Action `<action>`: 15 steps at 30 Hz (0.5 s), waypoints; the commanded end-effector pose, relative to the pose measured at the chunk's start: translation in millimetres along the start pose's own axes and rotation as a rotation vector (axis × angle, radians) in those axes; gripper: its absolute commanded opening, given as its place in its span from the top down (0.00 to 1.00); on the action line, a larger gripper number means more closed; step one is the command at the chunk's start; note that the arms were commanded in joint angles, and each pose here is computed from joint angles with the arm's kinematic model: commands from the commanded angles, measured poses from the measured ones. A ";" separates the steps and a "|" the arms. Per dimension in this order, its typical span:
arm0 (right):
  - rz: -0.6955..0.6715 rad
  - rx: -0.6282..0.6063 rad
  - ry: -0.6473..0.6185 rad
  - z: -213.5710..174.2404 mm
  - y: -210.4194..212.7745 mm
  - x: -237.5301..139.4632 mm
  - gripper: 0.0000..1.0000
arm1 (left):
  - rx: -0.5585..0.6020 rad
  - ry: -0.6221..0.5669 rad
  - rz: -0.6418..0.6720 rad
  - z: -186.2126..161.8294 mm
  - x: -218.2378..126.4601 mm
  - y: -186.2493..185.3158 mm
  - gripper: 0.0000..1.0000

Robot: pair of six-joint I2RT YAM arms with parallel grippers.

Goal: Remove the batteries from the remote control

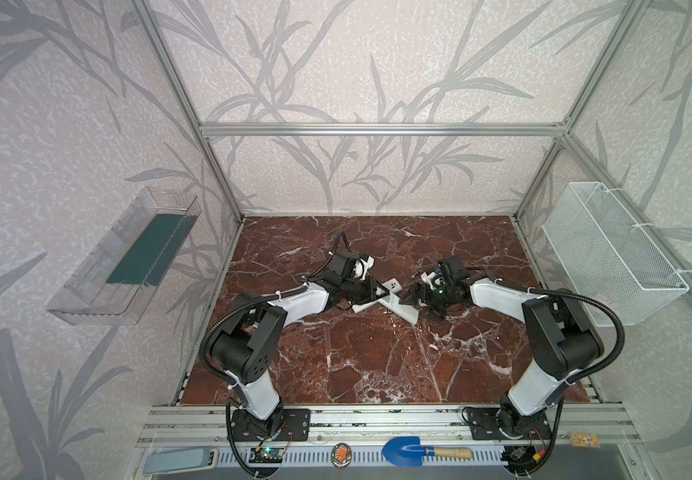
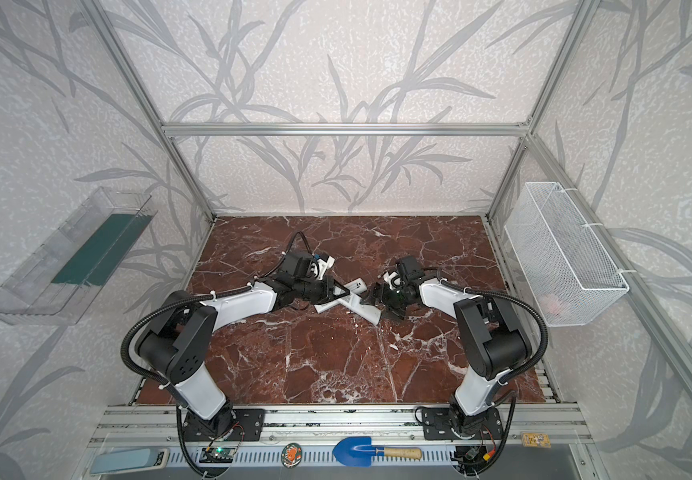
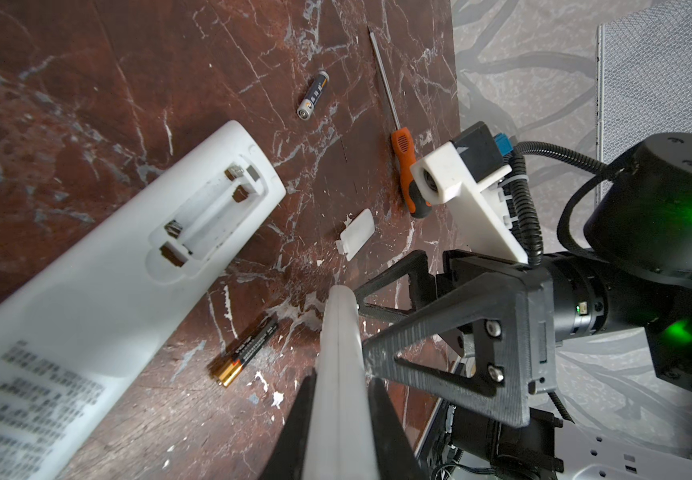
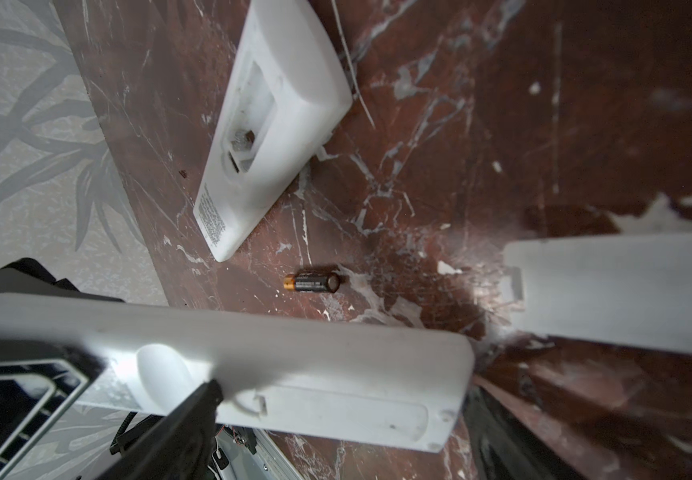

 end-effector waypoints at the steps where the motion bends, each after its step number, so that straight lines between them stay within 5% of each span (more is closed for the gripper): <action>1: 0.015 0.000 0.000 0.5 0.4 3.0 0.09 | 0.021 0.010 -0.013 2.1 2.5 -6.7 1.00; 15: -0.068 0.025 0.071 -13.6 -18.6 16.1 0.22 | 0.016 0.011 -0.004 0.7 4.0 -5.2 1.00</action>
Point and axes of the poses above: each gripper's point midway between its finger pads, its own x axis out along the fingers, its own y axis along the line the jaws close on, z = x × y, the point moved 9 cm from there along -x, back along the fingers, and after that the axes turned 11 degrees about -x, right-handed, at the moved point
